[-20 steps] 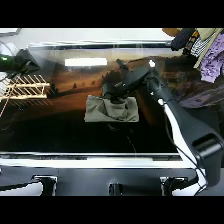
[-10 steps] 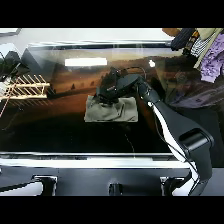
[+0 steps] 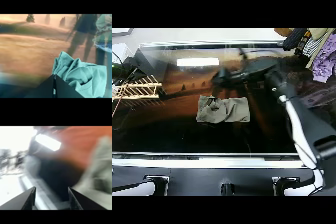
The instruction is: Fold the clothes and pants, and hang the long-sleeved shirts on hangers.
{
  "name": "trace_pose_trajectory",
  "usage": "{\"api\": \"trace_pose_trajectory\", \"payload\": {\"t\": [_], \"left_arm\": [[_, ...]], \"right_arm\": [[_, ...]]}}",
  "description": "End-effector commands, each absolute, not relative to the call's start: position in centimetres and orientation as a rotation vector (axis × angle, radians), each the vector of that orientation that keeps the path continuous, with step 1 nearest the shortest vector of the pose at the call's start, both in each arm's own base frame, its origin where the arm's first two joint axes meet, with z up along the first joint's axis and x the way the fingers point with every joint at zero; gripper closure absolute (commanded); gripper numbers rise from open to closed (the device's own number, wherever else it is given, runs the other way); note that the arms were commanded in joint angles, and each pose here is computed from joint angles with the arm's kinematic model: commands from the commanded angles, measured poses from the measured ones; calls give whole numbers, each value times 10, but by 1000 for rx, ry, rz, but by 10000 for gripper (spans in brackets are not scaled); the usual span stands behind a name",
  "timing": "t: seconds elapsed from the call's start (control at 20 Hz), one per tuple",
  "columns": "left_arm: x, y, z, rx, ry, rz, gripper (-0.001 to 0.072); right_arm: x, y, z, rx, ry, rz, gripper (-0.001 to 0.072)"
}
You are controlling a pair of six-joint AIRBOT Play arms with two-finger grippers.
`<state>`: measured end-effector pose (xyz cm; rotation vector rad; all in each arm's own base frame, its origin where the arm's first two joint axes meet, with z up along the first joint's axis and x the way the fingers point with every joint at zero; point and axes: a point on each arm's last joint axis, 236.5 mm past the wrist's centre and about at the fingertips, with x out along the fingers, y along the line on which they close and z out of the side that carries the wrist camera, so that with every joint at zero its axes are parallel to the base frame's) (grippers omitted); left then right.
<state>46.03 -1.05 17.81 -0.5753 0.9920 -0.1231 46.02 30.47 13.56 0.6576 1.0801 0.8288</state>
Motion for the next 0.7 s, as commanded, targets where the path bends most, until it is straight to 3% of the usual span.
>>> {"api": "trace_pose_trajectory", "payload": {"t": [0.0,0.2,0.65], "left_arm": [[460,-11,177,-566,992,-128,695],[461,-11,175,-563,995,-129,694],[464,-10,175,-542,984,-139,694]], "right_arm": [[478,179,110,515,1122,631,233],[485,97,57,654,1195,533,233],[447,139,-70,752,1503,638,236]]}}
